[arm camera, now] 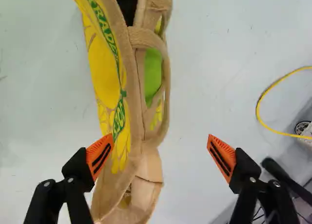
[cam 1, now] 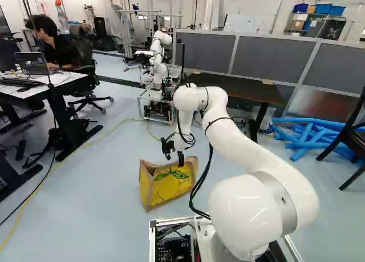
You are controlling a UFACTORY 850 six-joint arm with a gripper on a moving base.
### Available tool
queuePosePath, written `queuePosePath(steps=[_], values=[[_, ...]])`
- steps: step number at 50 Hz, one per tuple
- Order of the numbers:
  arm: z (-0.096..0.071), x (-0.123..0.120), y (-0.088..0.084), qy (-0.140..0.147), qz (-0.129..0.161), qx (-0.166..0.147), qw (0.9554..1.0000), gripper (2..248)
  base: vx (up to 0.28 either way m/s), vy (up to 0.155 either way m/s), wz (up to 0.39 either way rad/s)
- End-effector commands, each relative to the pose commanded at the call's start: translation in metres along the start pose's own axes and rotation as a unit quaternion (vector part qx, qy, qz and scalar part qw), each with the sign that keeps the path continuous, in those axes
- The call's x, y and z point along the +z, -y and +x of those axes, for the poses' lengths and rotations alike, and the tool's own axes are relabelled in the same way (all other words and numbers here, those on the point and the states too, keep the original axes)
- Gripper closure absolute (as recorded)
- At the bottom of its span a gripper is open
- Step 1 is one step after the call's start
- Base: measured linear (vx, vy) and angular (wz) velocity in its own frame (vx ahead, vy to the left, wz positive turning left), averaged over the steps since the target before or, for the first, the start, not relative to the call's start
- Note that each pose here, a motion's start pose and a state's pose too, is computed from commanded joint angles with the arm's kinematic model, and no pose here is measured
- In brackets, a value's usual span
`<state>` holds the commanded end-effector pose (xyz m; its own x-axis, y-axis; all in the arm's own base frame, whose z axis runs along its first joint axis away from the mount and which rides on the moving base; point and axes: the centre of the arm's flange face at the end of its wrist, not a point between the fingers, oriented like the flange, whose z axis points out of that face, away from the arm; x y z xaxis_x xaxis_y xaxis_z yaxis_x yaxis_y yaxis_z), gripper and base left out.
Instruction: Pick up the bag on the ground and place it on the table
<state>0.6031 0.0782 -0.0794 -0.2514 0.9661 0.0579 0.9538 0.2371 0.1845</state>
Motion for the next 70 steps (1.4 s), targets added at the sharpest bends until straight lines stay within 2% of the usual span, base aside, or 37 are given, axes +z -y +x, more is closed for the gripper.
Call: queuePosePath(steps=[15,38,53,54,59,60,64,65,69,70], values=[[0.004,0.023,0.003,-0.001,0.002,-0.011,0.9999,3,0.000,0.000,0.000],[0.045,0.061,0.001,-0.007,-0.001,-0.047,0.9989,3,0.000,0.000,0.000],[0.072,0.084,0.009,-0.012,0.003,-0.069,0.9976,3,0.000,0.000,0.000],[0.072,0.086,0.009,-0.012,0.003,-0.069,0.9975,20,0.000,0.000,0.000],[0.074,0.093,0.012,-0.012,0.003,-0.070,0.9974,20,0.000,0.000,0.000],[0.074,0.095,0.012,-0.012,0.003,-0.070,0.9974,57,0.000,0.000,0.000],[0.074,0.099,0.013,-0.012,0.003,-0.071,0.9974,57,0.000,0.000,0.000],[0.074,0.100,0.013,-0.012,0.003,-0.071,0.9974,94,0.000,0.000,0.000],[0.074,0.101,0.014,-0.012,0.003,-0.071,0.9974,94,0.000,0.000,0.000],[0.074,0.101,0.014,-0.012,0.003,-0.071,0.9974,131,0.000,0.000,0.000]])
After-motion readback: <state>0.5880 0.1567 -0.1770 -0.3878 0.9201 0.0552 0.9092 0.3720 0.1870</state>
